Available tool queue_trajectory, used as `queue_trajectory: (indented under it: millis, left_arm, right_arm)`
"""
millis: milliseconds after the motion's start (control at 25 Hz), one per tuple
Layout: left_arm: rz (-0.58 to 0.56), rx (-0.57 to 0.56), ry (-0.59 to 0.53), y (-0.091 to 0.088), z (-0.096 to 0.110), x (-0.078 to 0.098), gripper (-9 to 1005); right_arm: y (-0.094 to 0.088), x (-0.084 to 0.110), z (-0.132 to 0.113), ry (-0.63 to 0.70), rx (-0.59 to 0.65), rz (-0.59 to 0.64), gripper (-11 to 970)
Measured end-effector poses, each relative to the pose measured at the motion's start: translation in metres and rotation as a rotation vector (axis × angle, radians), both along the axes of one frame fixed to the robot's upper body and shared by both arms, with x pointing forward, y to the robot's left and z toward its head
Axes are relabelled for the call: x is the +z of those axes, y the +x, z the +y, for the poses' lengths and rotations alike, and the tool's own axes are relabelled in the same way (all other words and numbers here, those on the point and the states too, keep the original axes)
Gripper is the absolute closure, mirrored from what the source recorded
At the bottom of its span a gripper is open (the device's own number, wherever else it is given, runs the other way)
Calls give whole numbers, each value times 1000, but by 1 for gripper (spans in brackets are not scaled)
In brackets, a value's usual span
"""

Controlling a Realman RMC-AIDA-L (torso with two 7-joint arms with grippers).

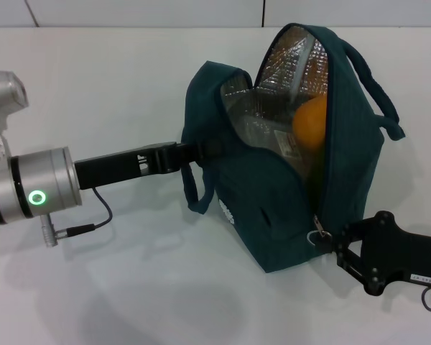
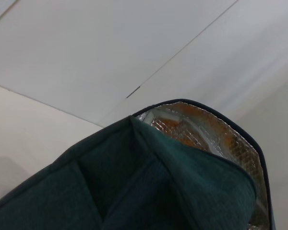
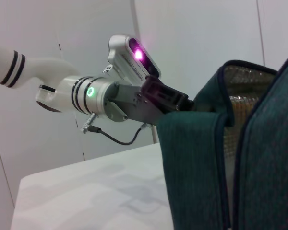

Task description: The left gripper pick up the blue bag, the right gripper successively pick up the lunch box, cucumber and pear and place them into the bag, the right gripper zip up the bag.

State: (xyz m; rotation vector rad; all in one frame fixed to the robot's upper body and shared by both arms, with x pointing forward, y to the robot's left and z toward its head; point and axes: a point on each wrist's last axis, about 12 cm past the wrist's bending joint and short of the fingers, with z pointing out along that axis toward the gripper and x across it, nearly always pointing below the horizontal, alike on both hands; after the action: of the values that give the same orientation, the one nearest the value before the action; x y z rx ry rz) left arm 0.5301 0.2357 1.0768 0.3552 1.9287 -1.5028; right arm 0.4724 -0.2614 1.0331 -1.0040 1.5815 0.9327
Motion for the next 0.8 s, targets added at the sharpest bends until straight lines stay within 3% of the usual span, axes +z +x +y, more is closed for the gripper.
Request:
queue_trajectory:
  millis: [160, 600, 800]
  left_arm:
    - [-26, 0, 8, -1, 1, -1, 908]
    - [-138, 27, 17, 0, 7, 2, 730]
    - [-225, 58, -30, -4, 12, 7, 531]
  right_arm:
    - [-2, 2, -1, 15, 15, -5, 950]
    - [-17, 9, -25, 77, -36, -34, 950]
    - [-22, 13, -29, 100, -34, -71, 951]
